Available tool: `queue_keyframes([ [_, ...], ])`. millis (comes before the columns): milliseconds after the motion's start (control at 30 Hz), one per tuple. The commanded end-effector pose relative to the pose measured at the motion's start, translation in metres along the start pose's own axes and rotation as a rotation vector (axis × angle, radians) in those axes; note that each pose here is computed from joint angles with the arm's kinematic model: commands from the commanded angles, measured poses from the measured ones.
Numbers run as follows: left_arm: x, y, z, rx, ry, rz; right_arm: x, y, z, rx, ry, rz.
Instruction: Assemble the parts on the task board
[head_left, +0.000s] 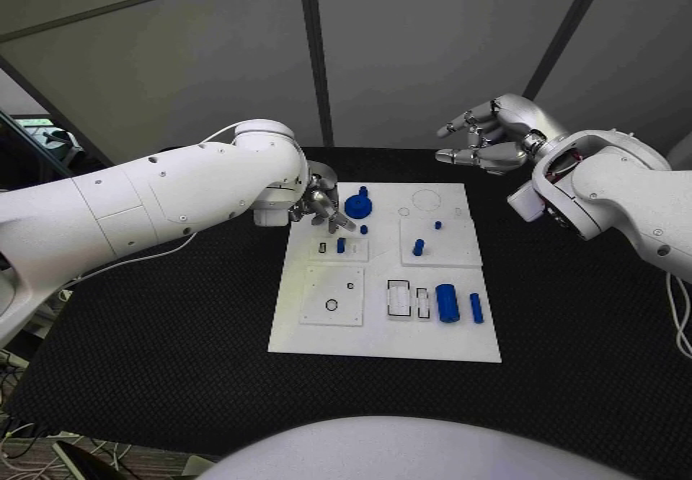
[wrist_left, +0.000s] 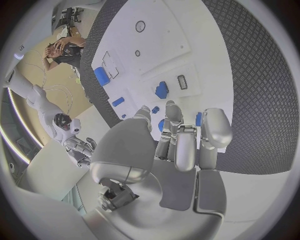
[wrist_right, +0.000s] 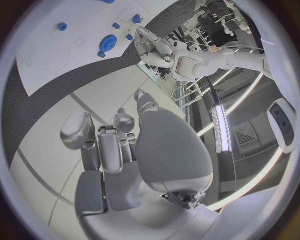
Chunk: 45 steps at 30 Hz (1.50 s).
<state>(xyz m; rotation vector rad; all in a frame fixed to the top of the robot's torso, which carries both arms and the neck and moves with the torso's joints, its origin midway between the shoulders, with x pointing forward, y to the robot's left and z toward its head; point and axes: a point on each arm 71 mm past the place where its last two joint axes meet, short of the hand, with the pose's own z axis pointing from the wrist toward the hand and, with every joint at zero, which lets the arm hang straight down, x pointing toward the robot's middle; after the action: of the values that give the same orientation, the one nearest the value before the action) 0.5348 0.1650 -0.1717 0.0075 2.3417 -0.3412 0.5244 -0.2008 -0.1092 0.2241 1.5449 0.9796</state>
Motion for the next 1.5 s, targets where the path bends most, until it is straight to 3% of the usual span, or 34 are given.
queue_keyframes([
  [33, 0.0004, -0.0020, 0.0015, -0.007, 0.015, 0.030, 0.000, 0.001, 0.001, -0.006, 0.005, -0.001],
  [733, 0.0065, -0.0019, 0.0154, -0.041, 0.088, 0.062, 0.001, 0.003, 0.001, -0.009, 0.010, 0.000],
  [1500, 0.0114, -0.0087, 0.0193, -0.024, 0.114, 0.048, 0.002, 0.004, 0.002, -0.010, 0.014, 0.001],
])
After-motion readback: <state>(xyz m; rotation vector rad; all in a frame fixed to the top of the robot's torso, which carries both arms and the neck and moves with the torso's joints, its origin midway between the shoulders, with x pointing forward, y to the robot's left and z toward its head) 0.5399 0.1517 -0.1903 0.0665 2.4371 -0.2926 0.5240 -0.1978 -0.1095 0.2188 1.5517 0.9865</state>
